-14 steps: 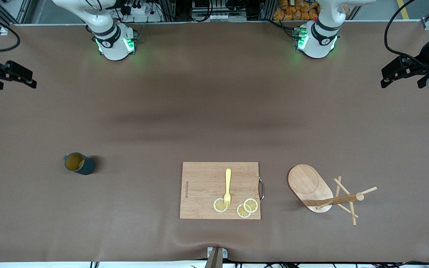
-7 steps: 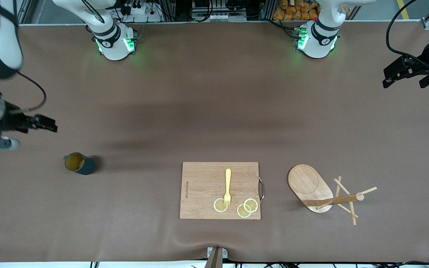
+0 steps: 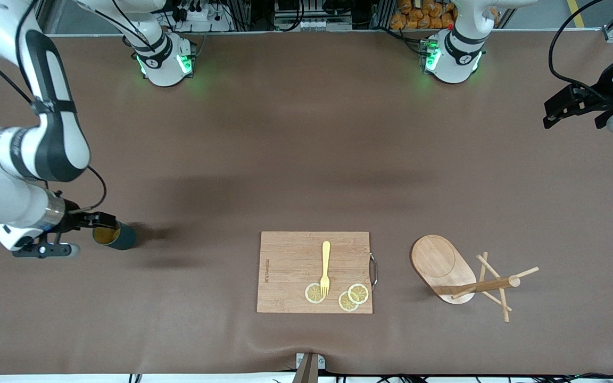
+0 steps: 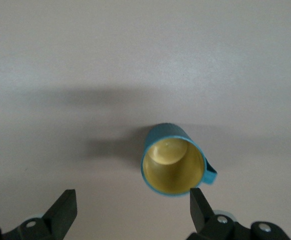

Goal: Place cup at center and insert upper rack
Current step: 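Reach the right gripper down to the teal mug, then close the right gripper on the teal mug rim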

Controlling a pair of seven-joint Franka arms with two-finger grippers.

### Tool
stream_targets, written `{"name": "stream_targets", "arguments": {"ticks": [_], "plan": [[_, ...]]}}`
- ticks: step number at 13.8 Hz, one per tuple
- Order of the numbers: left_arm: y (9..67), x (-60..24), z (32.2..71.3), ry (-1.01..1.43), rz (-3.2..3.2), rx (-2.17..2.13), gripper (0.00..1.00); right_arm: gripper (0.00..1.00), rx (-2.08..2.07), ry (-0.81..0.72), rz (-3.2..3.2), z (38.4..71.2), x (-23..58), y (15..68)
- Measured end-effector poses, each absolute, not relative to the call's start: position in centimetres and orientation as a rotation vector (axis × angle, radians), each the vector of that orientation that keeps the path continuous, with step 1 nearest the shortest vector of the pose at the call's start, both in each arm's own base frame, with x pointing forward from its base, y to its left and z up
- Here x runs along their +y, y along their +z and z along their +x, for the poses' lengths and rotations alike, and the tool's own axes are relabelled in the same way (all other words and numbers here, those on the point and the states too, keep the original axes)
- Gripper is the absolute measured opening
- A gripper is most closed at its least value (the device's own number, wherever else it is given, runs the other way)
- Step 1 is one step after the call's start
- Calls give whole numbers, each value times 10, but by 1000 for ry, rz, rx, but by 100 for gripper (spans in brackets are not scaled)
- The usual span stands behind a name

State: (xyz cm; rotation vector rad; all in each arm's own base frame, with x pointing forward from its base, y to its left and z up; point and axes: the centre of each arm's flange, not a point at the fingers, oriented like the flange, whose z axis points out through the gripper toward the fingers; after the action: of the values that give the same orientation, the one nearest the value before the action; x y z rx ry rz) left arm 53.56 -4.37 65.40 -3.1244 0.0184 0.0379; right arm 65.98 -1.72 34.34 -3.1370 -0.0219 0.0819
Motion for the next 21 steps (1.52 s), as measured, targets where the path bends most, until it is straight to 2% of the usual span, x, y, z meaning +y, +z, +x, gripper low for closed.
{"name": "stream_targets", "arguments": {"ticks": [4,10,18,21], "plan": [[653,-44,535,42,-3124,20,100,100,-22,105,-3138,659,-17,295],[657,-59,534,9,-3127,62,100,100,-24,140,-3138,660,-17,250],[658,-60,535,-8,-3128,62,100,5,-76,178,-3132,659,-6,242],[658,-58,536,-12,-3128,57,100,4,-100,180,-3126,660,4,245]]}}
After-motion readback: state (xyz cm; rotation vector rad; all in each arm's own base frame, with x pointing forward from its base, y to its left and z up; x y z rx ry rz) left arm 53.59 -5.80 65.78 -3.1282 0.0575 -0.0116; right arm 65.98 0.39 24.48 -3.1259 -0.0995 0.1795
